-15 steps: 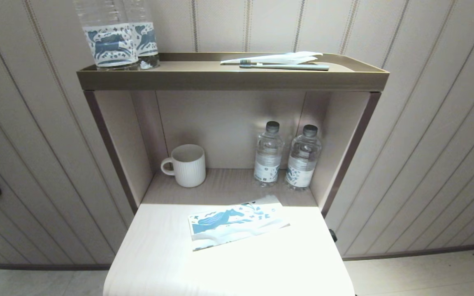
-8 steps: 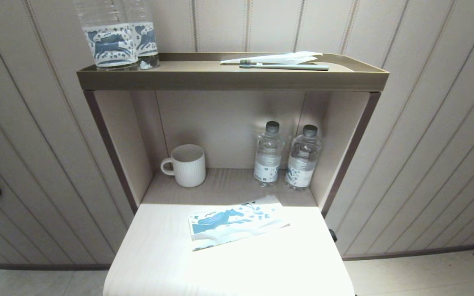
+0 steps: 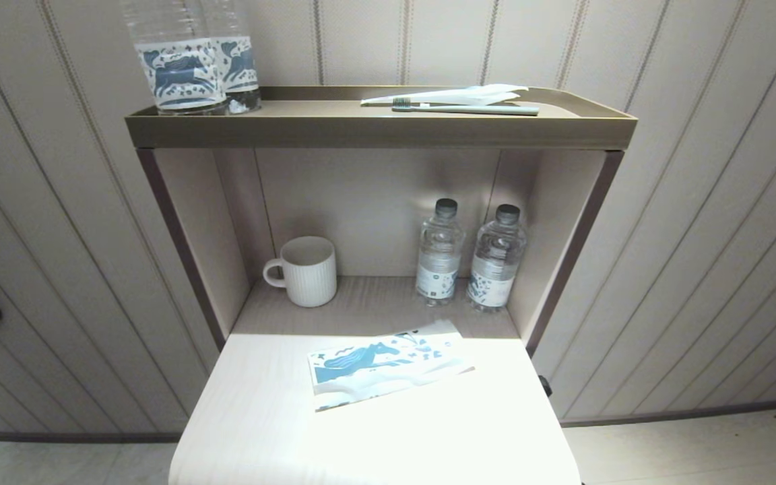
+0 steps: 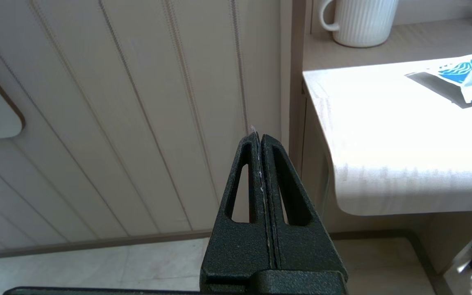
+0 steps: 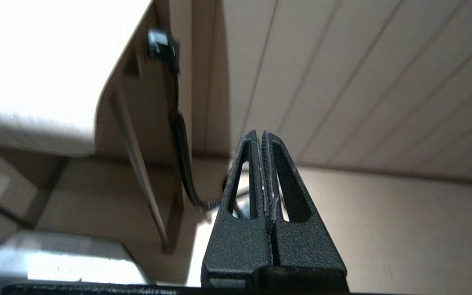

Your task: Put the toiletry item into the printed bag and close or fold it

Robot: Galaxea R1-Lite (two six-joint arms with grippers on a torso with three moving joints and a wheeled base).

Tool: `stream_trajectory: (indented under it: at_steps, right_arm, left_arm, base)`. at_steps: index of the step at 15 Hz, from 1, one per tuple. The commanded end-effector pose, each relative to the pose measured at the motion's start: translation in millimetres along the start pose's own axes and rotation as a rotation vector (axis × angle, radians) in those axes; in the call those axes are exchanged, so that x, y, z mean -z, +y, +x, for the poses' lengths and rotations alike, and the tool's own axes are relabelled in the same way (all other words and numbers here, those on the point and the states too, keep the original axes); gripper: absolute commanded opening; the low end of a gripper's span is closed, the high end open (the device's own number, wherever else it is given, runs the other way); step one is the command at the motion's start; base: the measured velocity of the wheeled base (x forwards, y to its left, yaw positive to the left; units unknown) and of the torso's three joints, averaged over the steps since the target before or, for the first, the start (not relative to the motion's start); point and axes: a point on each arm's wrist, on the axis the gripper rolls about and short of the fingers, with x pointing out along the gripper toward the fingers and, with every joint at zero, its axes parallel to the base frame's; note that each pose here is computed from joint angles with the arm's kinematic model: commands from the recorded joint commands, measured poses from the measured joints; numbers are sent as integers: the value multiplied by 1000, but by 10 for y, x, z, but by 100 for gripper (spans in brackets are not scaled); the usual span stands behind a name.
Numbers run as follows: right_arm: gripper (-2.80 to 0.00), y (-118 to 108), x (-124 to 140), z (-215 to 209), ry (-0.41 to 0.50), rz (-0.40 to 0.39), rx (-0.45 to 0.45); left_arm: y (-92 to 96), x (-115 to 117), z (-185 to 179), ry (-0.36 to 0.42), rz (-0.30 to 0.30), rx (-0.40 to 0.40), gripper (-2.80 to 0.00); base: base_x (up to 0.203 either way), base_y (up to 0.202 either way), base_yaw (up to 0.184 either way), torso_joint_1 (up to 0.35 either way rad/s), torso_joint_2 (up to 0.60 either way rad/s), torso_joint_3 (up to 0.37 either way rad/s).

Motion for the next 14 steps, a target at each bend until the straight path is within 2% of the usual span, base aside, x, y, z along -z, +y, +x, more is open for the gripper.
stream_trajectory:
  at_steps: [1,2,4,7,12,13,14]
  right_arm:
    - [-280,4,49,-102,-142,15,2]
    - [-280,1,54,-115,-163,61,12]
    - [-280,-4,52,-116,-165,88,28]
    - [-280,-5,52,-116,-165,96,33]
    - [-280,-6,50,-116,-166,104,34]
    - [-280,-6,51,-116,-167,104,34]
    - [-280,-6,51,-116,-167,104,34]
  left_arm:
    - [0,-1,0,-1,-1,2,-280]
    - [0,-1,0,-1,-3,2,-280]
    - [1,-1,0,0,-20,-4,-280]
    - [9,-23,0,-21,-108,-28,-280]
    - [11,-35,1,-31,-111,-31,-280]
    - [13,-49,0,-45,-111,-32,-280]
    - [20,-117,-7,-114,-107,-33,-280]
  base:
    - [0,0,0,0,0,0]
    - [0,0,0,0,0,0]
    - [0,0,0,0,0,0]
    - [0,0,0,0,0,0]
    - [0,0,0,0,0,0]
    - [0,0,0,0,0,0]
    - [0,0,0,0,0,0]
